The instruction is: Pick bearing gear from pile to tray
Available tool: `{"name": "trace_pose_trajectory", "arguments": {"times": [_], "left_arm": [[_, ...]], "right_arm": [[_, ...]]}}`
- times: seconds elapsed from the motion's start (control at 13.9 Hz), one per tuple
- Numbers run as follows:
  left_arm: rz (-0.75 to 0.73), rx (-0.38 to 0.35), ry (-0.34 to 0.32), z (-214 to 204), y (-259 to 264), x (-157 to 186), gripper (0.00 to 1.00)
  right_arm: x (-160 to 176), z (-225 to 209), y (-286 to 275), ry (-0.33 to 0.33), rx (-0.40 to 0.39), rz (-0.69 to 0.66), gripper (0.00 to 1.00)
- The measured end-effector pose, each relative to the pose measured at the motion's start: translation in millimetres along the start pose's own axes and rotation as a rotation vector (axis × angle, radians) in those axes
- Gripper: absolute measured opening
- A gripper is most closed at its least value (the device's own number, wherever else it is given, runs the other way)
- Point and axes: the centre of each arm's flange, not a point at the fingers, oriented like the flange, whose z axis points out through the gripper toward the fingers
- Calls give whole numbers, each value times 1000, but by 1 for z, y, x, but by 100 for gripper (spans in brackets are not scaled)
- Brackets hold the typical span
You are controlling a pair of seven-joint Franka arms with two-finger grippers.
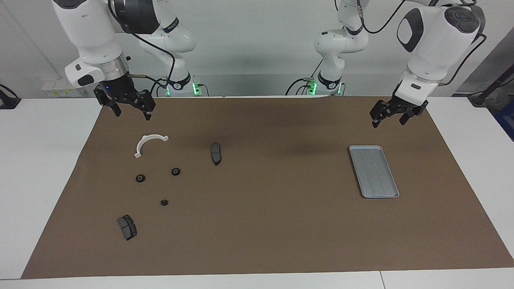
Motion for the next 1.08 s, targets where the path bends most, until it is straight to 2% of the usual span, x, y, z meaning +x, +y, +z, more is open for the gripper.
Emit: {"name": "trace_pose_trajectory", "arguments": {"times": [0.72, 0.86, 1.08], "left_arm": [[0, 0, 0, 0, 0, 0, 100], [0, 0, 0, 0, 0, 0, 100], [0, 0, 0, 0, 0, 0, 100]], "right_arm": [[4, 4, 12, 7, 1, 23, 100], [9, 18, 28, 21, 3, 38, 100], [18, 66, 61, 35, 4, 42, 100]]}}
